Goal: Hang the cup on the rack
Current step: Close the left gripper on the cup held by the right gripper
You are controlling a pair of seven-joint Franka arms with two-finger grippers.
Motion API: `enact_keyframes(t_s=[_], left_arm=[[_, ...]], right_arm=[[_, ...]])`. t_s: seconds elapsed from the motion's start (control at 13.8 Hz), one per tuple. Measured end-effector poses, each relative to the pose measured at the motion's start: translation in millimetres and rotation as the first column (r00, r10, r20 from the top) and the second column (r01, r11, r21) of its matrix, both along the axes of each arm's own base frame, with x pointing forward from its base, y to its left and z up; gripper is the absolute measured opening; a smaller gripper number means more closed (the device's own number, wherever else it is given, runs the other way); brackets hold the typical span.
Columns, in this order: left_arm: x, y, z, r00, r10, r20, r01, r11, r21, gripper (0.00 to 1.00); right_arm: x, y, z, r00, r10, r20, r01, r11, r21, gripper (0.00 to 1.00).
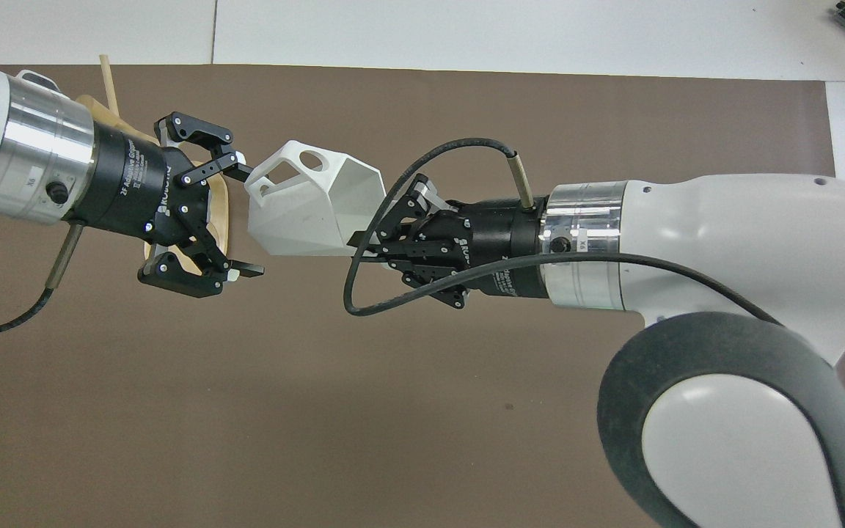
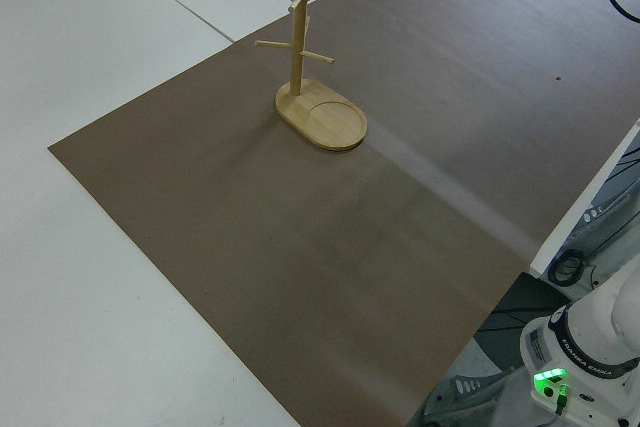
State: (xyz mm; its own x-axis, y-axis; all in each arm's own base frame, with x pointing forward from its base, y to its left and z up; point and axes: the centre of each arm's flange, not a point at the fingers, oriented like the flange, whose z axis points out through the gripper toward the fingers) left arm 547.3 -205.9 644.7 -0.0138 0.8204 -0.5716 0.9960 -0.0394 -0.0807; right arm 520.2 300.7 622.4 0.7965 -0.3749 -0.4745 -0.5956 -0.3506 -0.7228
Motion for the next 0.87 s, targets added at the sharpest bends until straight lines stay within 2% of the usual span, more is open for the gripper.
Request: enact_keyframes(t_s=[0.29,0.87], left_arm=[[-2.0,-6.0,2.2,1.0,-0.002,-0.012,0.002,0.999,-0.032,1.0],[-6.8,-20.0,5.9,0.999,0.021,-0.037,-0.023,0.999,-0.039,1.0]], right_arm=[[-0.1,0.0,0.1,1.0,0.0,0.0,0.0,1.0,0.0,0.06],[-0.1,0.0,0.1,1.0,0.0,0.0,0.0,1.0,0.0,0.06]])
